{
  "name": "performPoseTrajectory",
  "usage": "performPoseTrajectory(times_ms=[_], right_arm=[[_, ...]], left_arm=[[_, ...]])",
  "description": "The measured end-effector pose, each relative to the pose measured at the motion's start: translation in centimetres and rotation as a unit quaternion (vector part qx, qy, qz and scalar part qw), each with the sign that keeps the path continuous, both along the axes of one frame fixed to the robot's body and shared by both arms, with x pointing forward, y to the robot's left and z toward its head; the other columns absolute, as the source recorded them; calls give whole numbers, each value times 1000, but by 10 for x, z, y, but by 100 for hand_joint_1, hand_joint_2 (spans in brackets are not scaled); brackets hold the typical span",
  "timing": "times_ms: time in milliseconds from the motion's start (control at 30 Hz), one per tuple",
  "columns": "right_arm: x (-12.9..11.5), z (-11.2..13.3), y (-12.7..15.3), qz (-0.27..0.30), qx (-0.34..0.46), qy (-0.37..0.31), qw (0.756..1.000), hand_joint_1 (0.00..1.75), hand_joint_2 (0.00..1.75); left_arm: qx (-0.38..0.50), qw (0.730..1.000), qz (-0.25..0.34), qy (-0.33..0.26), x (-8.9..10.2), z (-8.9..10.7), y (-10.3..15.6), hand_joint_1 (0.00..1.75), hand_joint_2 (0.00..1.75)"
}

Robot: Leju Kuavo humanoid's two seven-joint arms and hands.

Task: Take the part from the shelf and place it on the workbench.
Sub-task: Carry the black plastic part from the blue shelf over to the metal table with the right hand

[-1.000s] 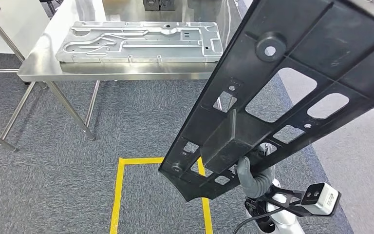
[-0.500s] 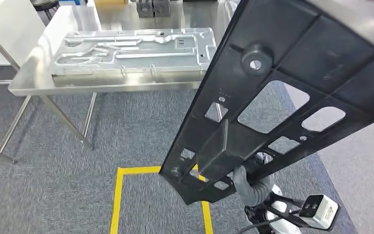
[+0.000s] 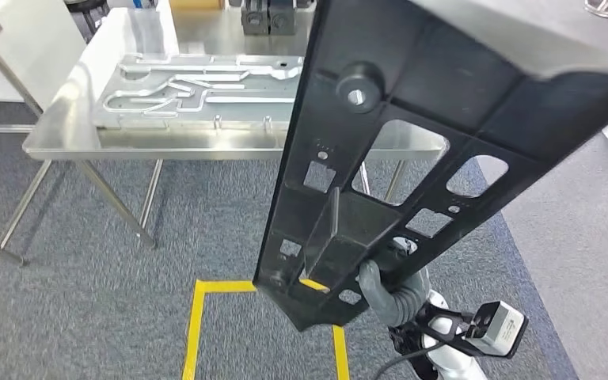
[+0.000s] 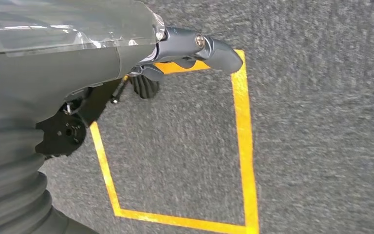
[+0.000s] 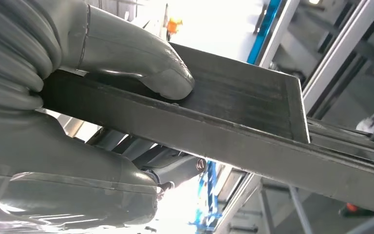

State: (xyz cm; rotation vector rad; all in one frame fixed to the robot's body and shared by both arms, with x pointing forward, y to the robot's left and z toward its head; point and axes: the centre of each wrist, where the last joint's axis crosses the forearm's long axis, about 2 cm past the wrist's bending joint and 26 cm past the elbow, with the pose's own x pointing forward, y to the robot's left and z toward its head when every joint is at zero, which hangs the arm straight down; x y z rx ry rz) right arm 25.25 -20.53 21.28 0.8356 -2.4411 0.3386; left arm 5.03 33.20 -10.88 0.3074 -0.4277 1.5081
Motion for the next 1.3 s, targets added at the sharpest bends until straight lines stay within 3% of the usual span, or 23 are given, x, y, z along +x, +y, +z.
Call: performPoseTrajectory(times_ms=[1300], right_arm=[[3, 2, -2, 0, 23, 7, 1000, 175, 175]], left_arm=[[-6, 1000, 3, -1, 2, 0, -1, 0, 175]])
